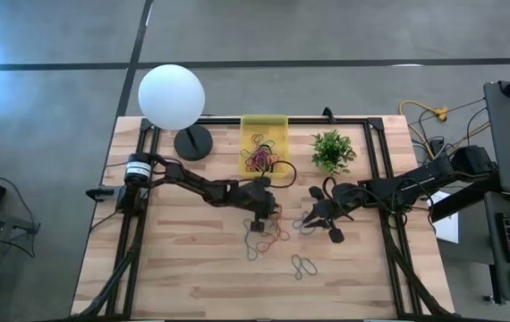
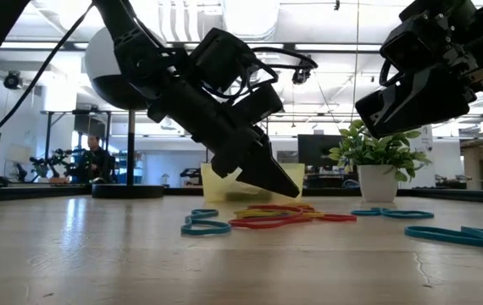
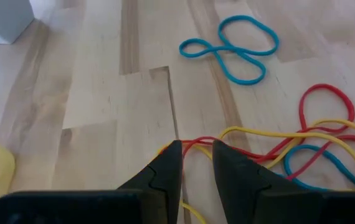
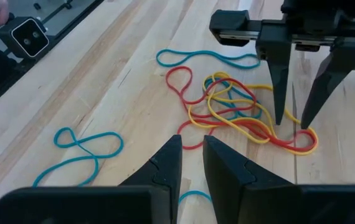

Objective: Pick and place rubber bands into bin
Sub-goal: Put the red rubber band into the yellow bin

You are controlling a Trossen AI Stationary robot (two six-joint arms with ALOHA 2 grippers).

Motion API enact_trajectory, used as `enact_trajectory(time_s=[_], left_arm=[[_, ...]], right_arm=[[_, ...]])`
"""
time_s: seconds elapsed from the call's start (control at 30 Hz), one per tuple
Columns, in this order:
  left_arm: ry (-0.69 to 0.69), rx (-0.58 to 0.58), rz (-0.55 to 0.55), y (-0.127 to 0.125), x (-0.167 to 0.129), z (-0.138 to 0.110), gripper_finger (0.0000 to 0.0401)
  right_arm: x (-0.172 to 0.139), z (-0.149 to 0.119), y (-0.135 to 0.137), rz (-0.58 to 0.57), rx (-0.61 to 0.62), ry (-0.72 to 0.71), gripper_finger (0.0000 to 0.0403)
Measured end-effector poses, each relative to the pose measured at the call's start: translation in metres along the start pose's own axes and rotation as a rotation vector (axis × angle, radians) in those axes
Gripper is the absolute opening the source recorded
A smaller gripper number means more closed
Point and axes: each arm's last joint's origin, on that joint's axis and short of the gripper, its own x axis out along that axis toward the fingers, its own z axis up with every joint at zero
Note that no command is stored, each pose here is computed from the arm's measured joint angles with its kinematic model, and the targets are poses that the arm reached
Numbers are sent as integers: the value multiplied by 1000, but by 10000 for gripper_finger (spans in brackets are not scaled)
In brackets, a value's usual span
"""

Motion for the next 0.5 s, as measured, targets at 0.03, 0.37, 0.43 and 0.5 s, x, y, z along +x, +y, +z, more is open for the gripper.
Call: enact_trajectory(time_s=[0.03, 0.37, 0.43, 0.5], left_arm=[[-2, -2, -4, 1, 0, 0, 74], [-5, -15, -37, 4, 13, -12, 74], [-18, -14, -38, 5, 18, -10, 74], [-11, -19, -39, 5, 20, -12, 74]], right_arm=[[0, 0, 0, 0, 0, 0, 57], [0, 1, 0, 0, 3, -7, 57], [0, 1, 0, 0, 4, -6, 57], [0, 1, 0, 0, 4, -6, 57]])
